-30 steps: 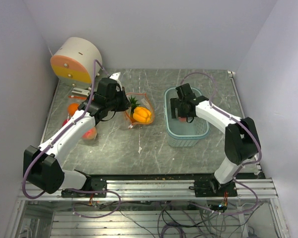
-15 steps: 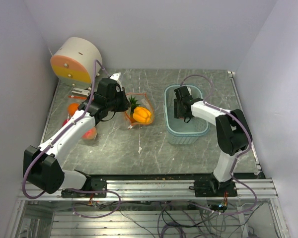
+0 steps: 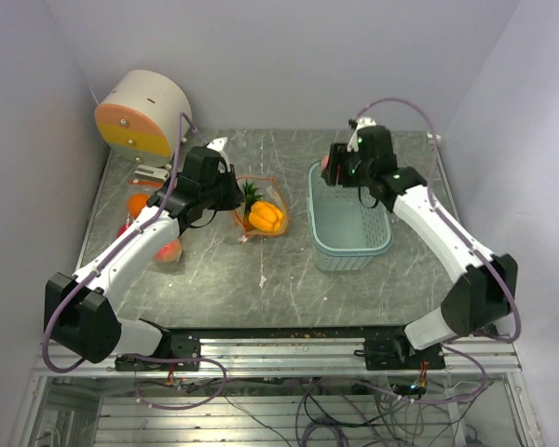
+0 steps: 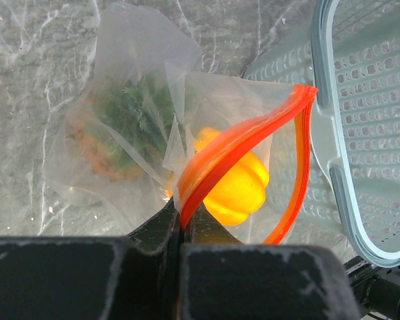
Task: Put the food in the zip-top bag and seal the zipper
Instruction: Pick up the fake fruit from the bin, then place the fake fruit in the zipper food storage bag.
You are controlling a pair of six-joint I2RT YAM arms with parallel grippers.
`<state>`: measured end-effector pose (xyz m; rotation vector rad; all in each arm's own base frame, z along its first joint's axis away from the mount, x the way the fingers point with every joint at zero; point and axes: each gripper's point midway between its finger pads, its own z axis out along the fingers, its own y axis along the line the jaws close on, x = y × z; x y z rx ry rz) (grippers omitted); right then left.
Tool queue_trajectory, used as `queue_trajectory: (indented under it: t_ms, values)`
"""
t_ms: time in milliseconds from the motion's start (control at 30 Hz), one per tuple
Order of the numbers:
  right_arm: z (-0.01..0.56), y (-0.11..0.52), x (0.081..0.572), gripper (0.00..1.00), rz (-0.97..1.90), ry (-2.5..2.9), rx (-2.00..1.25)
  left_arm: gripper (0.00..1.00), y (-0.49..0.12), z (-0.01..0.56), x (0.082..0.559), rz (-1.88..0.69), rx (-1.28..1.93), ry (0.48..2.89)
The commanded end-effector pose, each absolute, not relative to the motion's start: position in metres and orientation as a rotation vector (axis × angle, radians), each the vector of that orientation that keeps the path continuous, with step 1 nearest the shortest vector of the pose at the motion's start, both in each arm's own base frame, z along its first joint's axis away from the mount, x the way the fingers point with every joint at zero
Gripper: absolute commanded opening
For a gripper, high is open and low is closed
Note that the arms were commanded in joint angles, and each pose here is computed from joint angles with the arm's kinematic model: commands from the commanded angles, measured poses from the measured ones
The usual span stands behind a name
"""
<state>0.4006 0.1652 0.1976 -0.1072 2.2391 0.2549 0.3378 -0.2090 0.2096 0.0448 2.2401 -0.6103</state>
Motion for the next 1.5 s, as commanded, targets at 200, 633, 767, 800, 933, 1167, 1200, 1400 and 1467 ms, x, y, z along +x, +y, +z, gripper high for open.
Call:
queue_trajectory:
  t_ms: [200,633,767,800,933,1167,1200,1400,1467]
  values:
    - [0.304,0.325,0.299,0.34,1.05,2.008,-0.728,0.07,-0.217,0.218,0.344,-0.647,0.054,2.224]
    - [0.222,0.338,0.308,0.31,0.913,2.206,-0.635,0.07,-0.217,0.231,0.338,-0.68,0.03,2.205]
    - [0.207,0.339,0.342,0.29,0.772,2.219,-0.543,0.07,-0.22,0.237,0.335,-0.716,0.025,2.193]
    - [0.205,0.341,0.348,0.29,0.747,2.227,-0.536,0.07,-0.221,0.239,0.334,-0.726,0.028,2.189]
    - [0.201,0.341,0.369,0.31,0.659,2.215,-0.457,0.07,-0.228,0.247,0.331,-0.773,0.059,2.176]
    - [0.222,0.361,0.392,0.51,0.637,2.151,-0.442,0.07,-0.233,0.241,0.326,-0.82,0.052,2.192]
    - [0.224,0.367,0.387,0.58,0.65,2.143,-0.479,0.07,-0.232,0.239,0.326,-0.813,0.052,2.194]
    - [0.235,0.364,0.359,0.91,0.645,2.135,-0.552,0.07,-0.23,0.235,0.332,-0.78,0.052,2.204]
    - [0.242,0.358,0.354,0.96,0.635,2.131,-0.568,0.07,-0.232,0.235,0.334,-0.782,0.049,2.201]
